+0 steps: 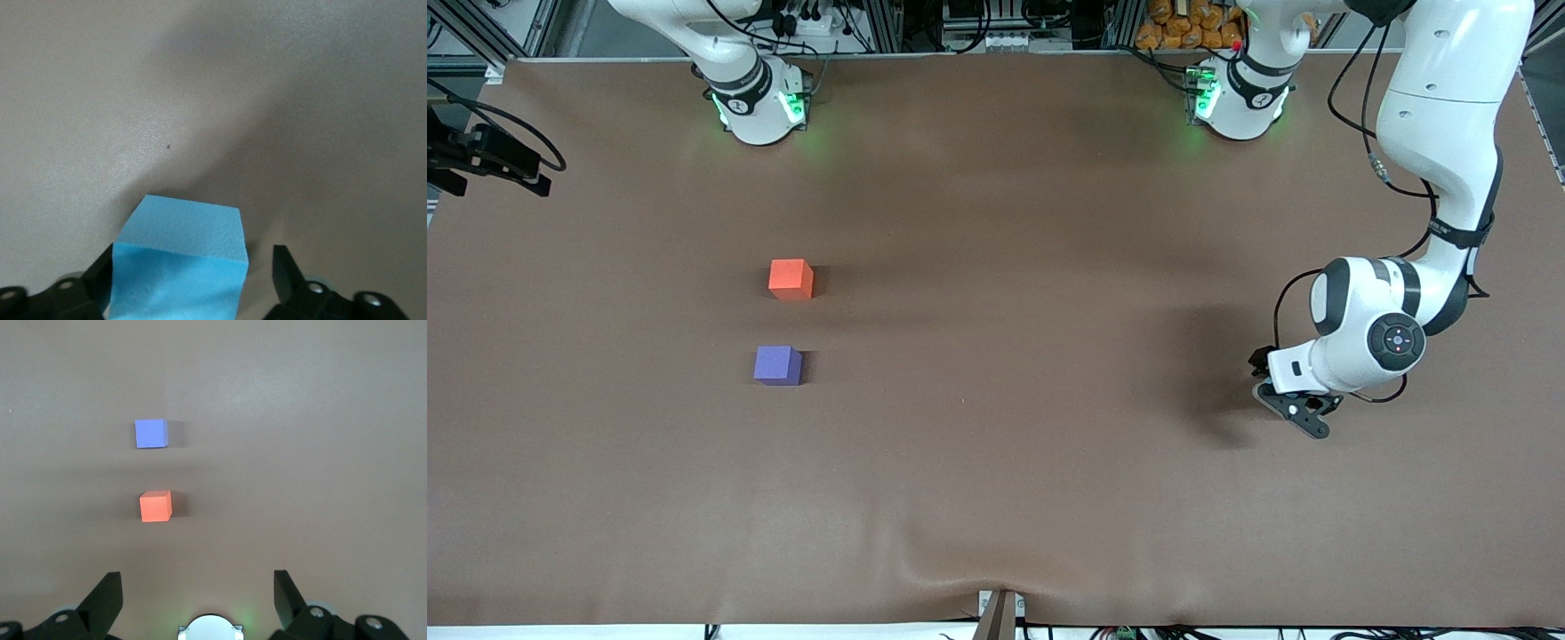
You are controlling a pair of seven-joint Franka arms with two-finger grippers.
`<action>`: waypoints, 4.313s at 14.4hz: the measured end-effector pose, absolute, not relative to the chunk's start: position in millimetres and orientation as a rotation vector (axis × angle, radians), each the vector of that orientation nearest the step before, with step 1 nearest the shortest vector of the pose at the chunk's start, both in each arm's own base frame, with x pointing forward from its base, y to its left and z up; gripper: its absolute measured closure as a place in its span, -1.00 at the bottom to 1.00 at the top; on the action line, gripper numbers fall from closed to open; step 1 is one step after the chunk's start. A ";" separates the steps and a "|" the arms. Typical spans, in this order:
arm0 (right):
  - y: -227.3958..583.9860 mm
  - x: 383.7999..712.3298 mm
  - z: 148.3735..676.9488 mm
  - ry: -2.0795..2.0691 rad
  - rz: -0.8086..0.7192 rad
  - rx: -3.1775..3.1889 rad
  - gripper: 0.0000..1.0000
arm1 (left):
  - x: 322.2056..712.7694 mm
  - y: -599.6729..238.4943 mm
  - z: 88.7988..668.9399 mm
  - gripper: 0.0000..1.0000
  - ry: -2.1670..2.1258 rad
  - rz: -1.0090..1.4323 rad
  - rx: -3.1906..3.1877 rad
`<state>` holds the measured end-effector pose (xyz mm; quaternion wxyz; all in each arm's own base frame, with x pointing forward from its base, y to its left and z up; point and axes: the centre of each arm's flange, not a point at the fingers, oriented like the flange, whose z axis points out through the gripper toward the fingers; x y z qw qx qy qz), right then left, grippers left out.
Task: Place blue block between orange and purple blocks
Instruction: 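Carry the blue cube with the left gripper toward the table middle, then set the blue cube down while the right gripper reaches toward it, then grasp the blue cube with the right gripper while the left gripper withdraws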
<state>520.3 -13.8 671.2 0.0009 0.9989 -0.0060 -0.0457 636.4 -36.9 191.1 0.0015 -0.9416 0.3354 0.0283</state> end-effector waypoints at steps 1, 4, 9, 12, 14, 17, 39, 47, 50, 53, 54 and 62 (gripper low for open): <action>-13.8 520.4 671.1 -0.019 -0.144 3.136 -1.00 | 636.6 -35.9 191.2 -0.68 1.050 0.088 -2.956; -13.8 520.5 671.0 -0.019 -0.144 3.136 -1.00 | 639.2 -33.9 194.1 -0.17 1.015 0.078 -2.965; -13.8 520.9 670.0 -0.019 -0.149 3.136 -1.00 | 644.2 -79.8 227.7 -0.17 0.777 0.027 -3.026; -13.7 522.0 668.0 -0.019 -0.156 3.136 -1.00 | 624.6 -165.3 253.1 -0.17 0.621 0.059 -3.052; -13.8 522.4 667.3 -0.019 -0.158 3.136 -1.00 | 603.5 -232.1 265.4 -0.17 0.527 0.093 -3.054; -13.5 524.8 663.0 -0.018 -0.172 3.135 -1.00 | 569.2 -331.7 279.2 -0.17 0.388 0.116 -3.069; 62.9 568.8 575.0 0.183 -0.402 3.091 -1.00 | 532.2 -486.9 333.2 -1.00 0.031 0.031 -3.153; 190.1 578.9 484.8 -0.110 -0.480 3.218 -1.00 | 641.5 -225.2 436.7 -1.00 -0.035 0.156 -3.101; 290.0 553.5 455.3 -0.270 -0.386 3.195 -1.00 | 642.5 -139.1 471.7 -1.00 -0.033 0.192 -3.109; 356.7 532.1 404.3 -0.383 -0.316 3.186 -1.00 | 616.9 -84.9 491.8 -1.00 -0.070 0.211 -3.116; 372.3 526.9 385.7 -0.397 -0.300 3.185 -1.00 | 602.9 -81.1 496.3 -1.00 -0.071 0.217 -3.116; 459.7 487.6 259.4 -0.410 -0.187 3.170 -1.00 | 546.9 -48.9 542.2 -1.00 0.181 0.176 -3.105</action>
